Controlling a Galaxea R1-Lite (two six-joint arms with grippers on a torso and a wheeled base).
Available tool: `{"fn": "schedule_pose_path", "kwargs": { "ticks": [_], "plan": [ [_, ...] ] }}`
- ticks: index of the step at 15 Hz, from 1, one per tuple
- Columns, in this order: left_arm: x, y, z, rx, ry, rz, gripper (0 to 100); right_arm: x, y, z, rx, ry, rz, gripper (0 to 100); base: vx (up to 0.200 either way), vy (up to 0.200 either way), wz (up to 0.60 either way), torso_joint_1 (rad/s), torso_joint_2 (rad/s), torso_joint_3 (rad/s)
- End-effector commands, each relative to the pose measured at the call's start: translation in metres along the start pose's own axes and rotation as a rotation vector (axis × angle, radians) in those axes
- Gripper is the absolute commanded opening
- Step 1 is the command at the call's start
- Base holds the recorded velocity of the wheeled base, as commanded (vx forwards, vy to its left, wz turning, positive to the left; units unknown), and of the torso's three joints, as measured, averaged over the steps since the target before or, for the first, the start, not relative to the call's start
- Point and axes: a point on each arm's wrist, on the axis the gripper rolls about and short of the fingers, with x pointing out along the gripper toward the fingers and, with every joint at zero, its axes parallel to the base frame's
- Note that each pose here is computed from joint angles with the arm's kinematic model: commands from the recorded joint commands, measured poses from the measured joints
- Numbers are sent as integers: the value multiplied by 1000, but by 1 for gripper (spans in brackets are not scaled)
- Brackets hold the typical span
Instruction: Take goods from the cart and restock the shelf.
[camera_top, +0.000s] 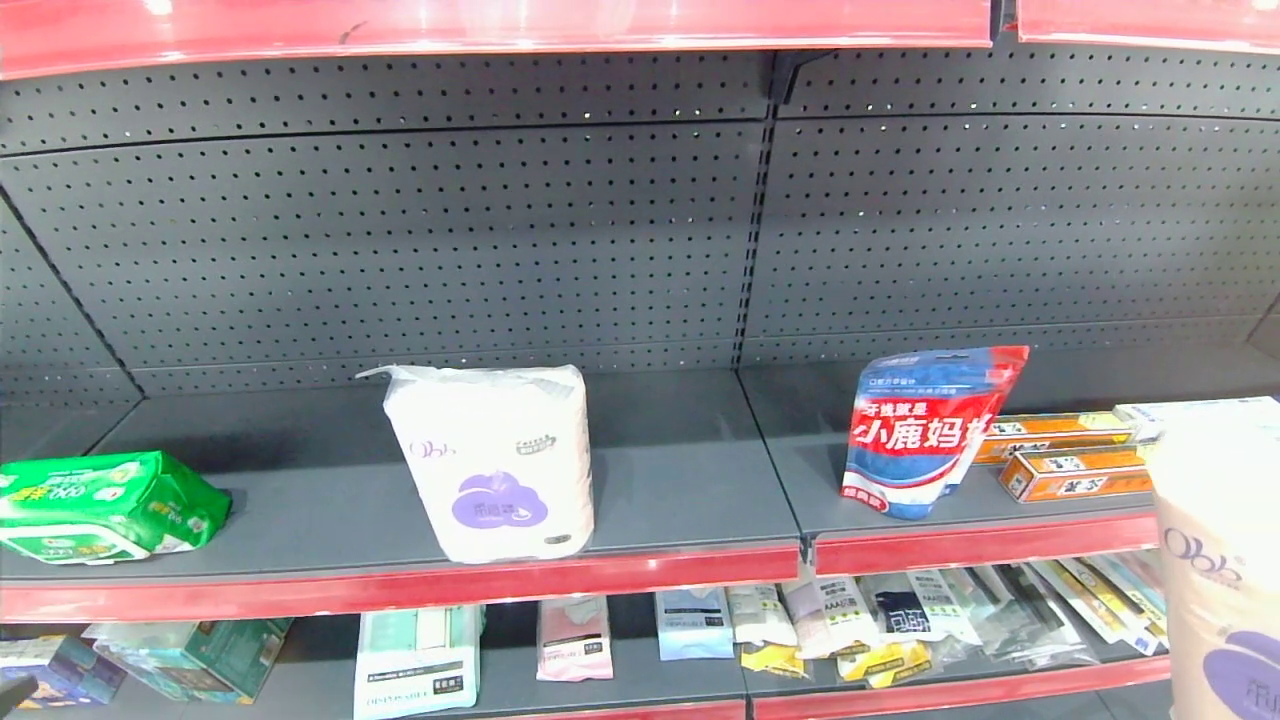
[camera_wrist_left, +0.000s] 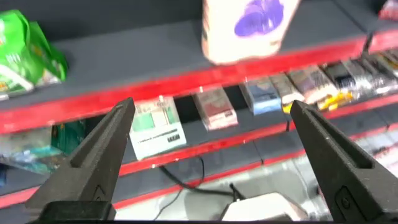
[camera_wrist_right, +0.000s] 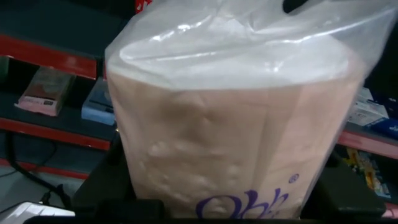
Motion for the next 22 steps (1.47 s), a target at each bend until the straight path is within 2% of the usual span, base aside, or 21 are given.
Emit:
{"fn": "schedule_pose_path", "kwargs": {
  "ticks": [1,5,7,8,14,17,18,22],
  "plan": [
    [-17,-4,-14,34,-74,-27,100,5,-1,2,3,19,10,0,0,0,0,0,0,0],
    [-18,-4,-26,46,-70,-67,100,5,-1,2,6,19,17,0,0,0,0,0,0,0],
    [-17,-4,-29,52,-69,-67,100,5,-1,2,6,19,17,0,0,0,600,2,5,2],
    [-17,-4,-33,67,-72,-66,100,6,-1,2,8,22,18,0,0,0,600,7,-2,2],
    [-18,-4,-42,76,-91,-65,100,10,-3,5,10,30,21,0,0,0,600,3,2,1],
    [-19,-4,-45,79,-97,-65,100,23,-11,24,7,-10,6,0,0,0,600,7,1,2],
    [-18,-4,-50,79,-97,-65,100,31,-16,38,5,-26,24,0,0,0,0,0,0,0],
    [-18,-5,-63,85,-121,-62,100,46,-11,43,-4,-32,178,0,0,0,0,0,0,0]
  ]
}}
